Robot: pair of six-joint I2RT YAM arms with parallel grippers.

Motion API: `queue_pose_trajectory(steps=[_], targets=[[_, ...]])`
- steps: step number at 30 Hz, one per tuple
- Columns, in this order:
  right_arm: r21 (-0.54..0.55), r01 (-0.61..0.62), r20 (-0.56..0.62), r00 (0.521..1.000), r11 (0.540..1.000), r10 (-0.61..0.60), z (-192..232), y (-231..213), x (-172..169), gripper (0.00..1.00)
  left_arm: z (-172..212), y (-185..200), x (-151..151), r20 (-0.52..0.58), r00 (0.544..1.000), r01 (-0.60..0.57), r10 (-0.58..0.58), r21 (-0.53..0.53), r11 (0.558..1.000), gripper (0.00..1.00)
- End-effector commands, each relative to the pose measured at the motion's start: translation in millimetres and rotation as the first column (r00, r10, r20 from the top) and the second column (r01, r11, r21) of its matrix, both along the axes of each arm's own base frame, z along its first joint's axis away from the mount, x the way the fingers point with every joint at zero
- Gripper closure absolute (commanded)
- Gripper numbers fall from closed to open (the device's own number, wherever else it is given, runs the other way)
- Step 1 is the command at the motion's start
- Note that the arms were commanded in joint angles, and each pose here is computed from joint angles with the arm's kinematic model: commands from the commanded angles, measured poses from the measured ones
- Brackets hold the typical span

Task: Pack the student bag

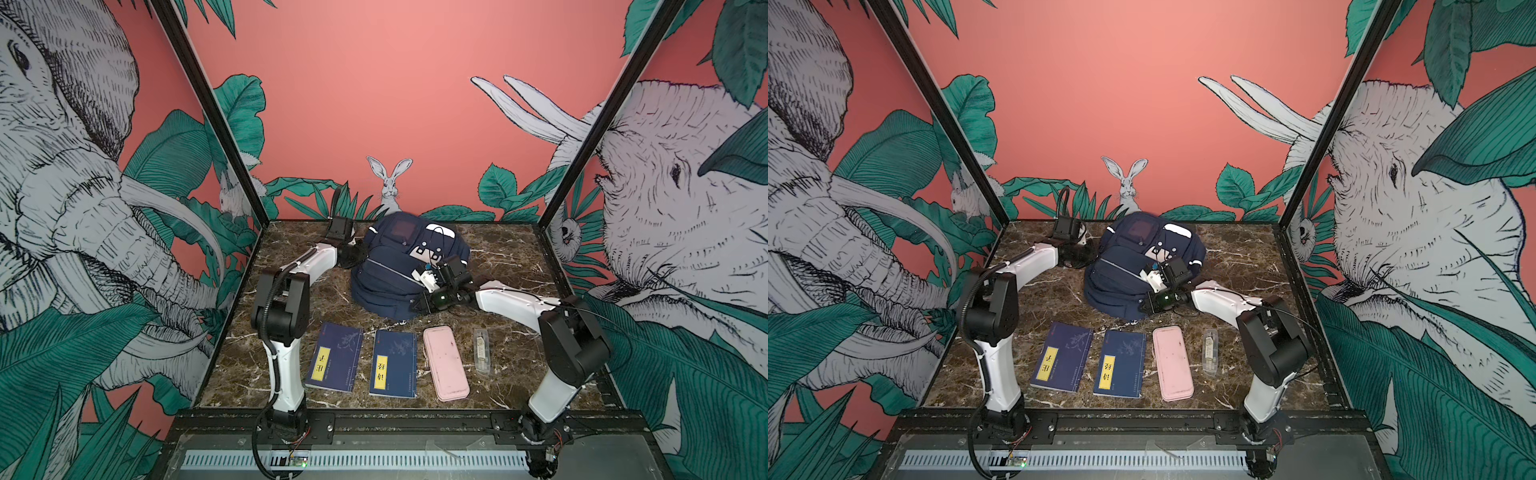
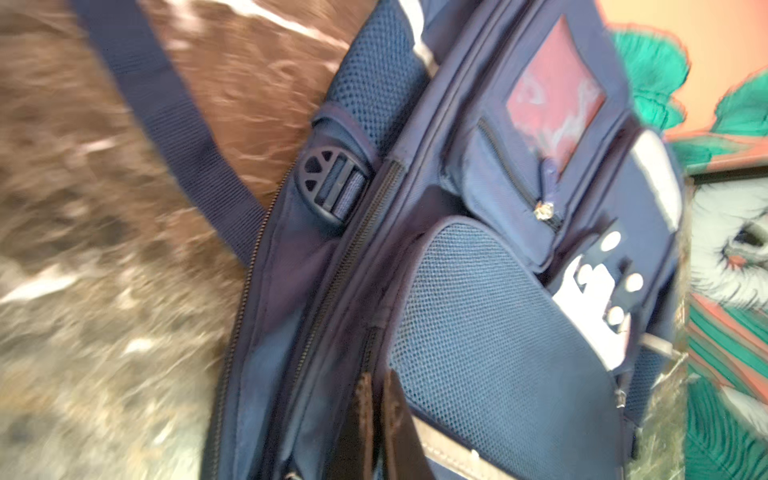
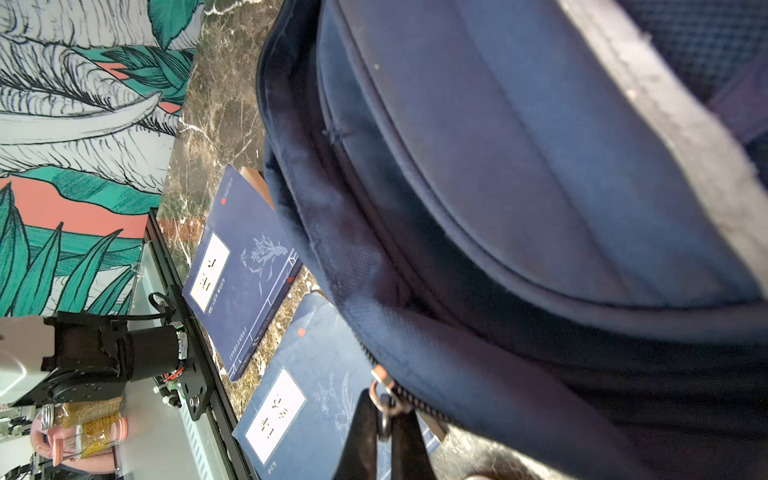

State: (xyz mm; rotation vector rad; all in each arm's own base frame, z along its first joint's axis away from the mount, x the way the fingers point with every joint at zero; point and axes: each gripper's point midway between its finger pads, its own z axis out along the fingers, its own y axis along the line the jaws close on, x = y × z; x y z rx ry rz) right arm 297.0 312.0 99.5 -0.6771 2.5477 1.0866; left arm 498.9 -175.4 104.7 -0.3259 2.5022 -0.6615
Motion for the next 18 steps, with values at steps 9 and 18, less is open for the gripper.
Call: queue_pose_trajectory(steps=[9, 18], targets=[[0.041, -0.118, -0.003, 0.993, 0.992, 0.118, 8.4, 55.1, -13.9, 1.0, 44.4, -0.5, 22.8, 0.124, 0.976, -0.158, 0.181, -0.173, 0.972, 1.0], [0.083, -0.144, -0.016, 0.989, 0.986, 0.146, 12.3, 101.1, -6.2, 0.99, 49.9, -4.0, 20.1, 0.131, 0.973, -0.164, 0.19, -0.186, 0.969, 1.0]])
